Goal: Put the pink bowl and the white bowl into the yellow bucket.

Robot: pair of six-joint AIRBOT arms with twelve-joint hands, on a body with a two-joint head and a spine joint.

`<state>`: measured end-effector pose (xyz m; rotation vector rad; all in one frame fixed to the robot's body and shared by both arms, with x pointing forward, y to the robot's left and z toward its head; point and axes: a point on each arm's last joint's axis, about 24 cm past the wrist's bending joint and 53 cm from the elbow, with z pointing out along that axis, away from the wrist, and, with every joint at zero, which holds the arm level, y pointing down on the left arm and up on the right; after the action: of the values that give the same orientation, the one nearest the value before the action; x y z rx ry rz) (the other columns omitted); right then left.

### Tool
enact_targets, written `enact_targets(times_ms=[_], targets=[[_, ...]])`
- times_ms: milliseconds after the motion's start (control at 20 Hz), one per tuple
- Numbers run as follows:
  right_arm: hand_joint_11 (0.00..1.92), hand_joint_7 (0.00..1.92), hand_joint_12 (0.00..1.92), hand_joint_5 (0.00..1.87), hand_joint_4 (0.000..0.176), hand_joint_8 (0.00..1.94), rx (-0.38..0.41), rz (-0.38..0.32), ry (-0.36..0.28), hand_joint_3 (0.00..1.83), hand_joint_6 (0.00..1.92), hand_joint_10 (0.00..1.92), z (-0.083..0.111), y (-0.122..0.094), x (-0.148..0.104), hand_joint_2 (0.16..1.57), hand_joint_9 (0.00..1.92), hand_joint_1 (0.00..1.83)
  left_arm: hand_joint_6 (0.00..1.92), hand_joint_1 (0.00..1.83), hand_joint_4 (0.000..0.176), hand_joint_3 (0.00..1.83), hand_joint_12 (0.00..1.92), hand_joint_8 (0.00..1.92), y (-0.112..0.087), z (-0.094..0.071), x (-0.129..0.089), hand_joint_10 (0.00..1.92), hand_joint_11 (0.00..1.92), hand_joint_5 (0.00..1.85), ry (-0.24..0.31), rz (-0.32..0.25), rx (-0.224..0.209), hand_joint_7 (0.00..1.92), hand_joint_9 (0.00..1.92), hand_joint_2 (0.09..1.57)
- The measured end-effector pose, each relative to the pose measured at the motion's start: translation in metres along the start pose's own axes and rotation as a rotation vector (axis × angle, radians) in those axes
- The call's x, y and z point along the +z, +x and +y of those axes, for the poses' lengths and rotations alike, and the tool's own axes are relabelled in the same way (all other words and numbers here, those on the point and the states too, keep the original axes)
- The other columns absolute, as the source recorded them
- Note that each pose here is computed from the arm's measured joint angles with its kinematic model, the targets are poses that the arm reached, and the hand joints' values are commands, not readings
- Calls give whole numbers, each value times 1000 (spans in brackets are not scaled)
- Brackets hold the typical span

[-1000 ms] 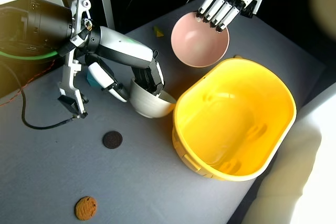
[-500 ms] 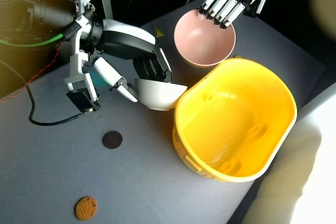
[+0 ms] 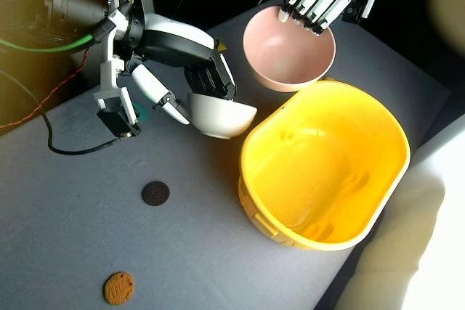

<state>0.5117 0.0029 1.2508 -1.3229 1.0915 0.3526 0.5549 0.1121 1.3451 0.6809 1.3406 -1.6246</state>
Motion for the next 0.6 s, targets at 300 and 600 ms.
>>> enact_targets(times_ms=[300, 600], targets=[[804, 1042, 1086, 989, 0, 792, -105, -51, 1, 0, 976, 1140, 2, -22, 10, 1093, 934, 1378, 1111, 1335, 0, 0, 1674, 1563, -22, 14, -8, 1625, 675, 708, -14, -59, -2, 702, 672, 1252], [804, 1046, 1043, 1003, 0, 785, -166, -60, 27, 0, 978, 1113, -5, -30, 14, 1091, 930, 1377, 1088, 1343, 0, 2, 1590, 1495, -33, 27, -12, 1539, 665, 757, -36, -84, 12, 749, 702, 1226]])
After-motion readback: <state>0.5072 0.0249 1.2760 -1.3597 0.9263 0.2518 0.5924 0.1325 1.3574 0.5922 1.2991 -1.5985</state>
